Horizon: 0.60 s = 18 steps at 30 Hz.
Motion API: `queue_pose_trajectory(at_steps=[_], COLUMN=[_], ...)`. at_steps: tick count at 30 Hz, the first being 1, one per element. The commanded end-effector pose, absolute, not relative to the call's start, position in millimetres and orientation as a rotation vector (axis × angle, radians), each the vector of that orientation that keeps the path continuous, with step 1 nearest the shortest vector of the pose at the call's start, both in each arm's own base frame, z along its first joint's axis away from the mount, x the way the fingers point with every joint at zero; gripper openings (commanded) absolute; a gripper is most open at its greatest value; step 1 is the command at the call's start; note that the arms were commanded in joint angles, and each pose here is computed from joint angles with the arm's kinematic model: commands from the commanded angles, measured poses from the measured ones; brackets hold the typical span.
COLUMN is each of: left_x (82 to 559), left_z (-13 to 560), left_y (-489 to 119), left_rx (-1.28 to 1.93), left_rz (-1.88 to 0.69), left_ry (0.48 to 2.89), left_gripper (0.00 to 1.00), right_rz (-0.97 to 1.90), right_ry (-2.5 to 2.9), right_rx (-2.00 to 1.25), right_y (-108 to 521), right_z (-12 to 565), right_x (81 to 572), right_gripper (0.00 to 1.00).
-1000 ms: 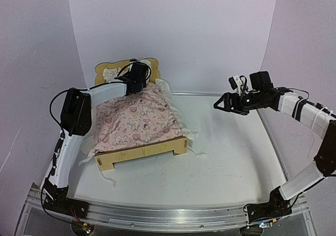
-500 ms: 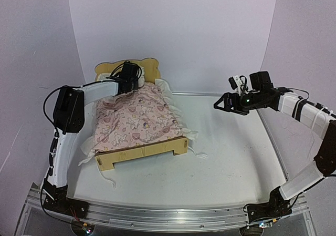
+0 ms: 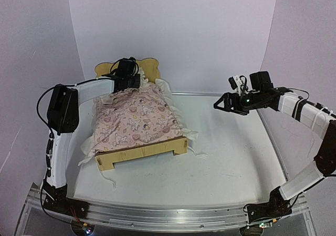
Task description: Set up the pet bed
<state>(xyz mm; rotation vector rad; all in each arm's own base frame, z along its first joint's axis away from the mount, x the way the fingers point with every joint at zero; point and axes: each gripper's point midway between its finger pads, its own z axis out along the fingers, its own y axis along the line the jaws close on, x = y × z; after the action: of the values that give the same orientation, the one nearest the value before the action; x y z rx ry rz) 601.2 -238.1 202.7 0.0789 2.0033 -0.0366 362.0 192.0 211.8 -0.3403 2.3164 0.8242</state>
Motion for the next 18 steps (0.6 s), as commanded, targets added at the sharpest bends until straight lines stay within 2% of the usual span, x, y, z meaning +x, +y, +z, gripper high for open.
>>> queue_pose_trajectory(at_steps=[1,4,7,11,18], left_x=[587,577,566,546,522], left_z=[266,270,282,304,294], left_y=[-272,-283,-274,-229,-138], left_rx=[0.254,0.353,0.349,0.185,-0.143], left_rz=[-0.226,-0.274,-0.274,-0.4,-0.645], left_ry=[1.869,1.846,1.825,1.827,1.858], left_gripper=[0.5,0.51,0.57,0.66,0.7], right_rz=[0.837,0.832,0.831,0.831,0.842], right_ry=[2.268,2.267,2.264,2.263,2.276], right_rx=[-0.359,-0.357,-0.358,-0.357,-0.362], right_y=[195,193,193,193,194], right_z=[224,224,225,225,220], right_x=[363,363,362,361,361], right_gripper=[0.98,0.98,0.98,0.98,0.98])
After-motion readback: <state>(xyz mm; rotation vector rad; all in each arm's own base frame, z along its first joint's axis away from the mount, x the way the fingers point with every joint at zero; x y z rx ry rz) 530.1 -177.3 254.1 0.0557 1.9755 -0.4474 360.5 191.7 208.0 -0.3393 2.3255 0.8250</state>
